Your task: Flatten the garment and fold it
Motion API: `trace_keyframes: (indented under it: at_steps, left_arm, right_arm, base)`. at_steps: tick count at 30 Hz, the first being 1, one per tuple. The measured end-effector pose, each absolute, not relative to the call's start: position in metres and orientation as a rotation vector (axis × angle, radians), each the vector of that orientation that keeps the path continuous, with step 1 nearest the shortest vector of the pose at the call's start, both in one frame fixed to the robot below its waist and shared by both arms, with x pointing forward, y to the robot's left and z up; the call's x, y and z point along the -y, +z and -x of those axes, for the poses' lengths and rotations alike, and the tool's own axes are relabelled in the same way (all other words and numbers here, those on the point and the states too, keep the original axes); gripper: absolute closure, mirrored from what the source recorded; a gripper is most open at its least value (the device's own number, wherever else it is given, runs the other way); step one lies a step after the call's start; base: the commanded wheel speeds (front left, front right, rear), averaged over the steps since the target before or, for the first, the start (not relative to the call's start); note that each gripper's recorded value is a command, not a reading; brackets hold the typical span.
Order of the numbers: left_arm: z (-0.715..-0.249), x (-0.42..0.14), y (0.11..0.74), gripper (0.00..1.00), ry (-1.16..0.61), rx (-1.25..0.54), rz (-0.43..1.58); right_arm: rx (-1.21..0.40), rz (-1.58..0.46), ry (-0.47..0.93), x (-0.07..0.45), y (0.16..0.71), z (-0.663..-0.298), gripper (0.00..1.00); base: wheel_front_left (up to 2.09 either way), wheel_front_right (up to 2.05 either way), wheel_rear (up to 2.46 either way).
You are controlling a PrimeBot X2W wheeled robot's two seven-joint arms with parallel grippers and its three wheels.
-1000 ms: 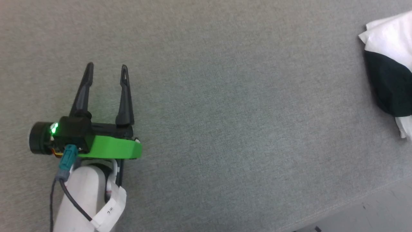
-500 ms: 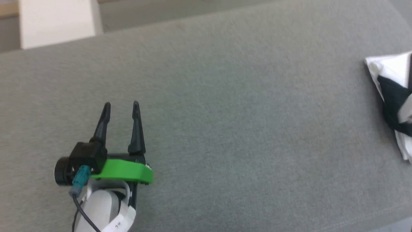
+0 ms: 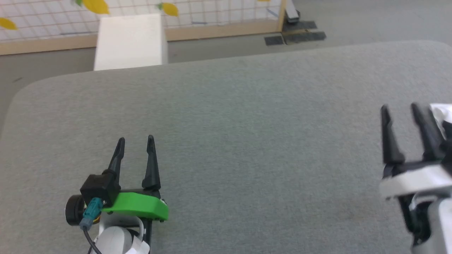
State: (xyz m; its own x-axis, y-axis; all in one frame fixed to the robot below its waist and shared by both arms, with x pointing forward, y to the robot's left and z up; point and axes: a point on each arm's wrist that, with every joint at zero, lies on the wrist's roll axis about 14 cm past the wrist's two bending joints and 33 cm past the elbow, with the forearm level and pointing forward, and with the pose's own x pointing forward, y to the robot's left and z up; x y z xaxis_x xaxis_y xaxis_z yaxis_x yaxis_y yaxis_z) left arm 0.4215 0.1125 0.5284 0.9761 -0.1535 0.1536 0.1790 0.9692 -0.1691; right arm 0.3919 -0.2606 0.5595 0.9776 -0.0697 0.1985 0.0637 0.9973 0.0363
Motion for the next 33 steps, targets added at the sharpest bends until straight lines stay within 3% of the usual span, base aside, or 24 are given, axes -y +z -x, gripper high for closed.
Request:
trace_keyframes:
  at_steps: [10, 31, 32, 33]
  left_arm:
    - [-0.402, -0.130, 0.534, 0.00, -0.123, 0.155, 0.177]
    - [-0.392, -0.131, 0.525, 0.00, -0.110, 0.124, 0.193]
    - [-0.392, -0.131, 0.525, 1.00, -0.111, 0.123, 0.193]
    - [-0.392, -0.131, 0.525, 1.00, -0.111, 0.124, 0.193]
  right_arm:
    - [0.174, -0.060, 0.012, 0.214, 0.545, -0.374, 0.00]
    - [0.144, -0.074, 0.007, 0.202, 0.539, -0.363, 0.00]
    - [0.144, -0.075, 0.007, 0.202, 0.539, -0.363, 1.00]
    - [0.143, -0.074, 0.007, 0.202, 0.539, -0.363, 1.00]
  base:
    - [0.00, 0.00, 0.00]
    - [0.00, 0.00, 0.00]
    - [0.00, 0.00, 0.00]
    - [0.00, 0.00, 0.00]
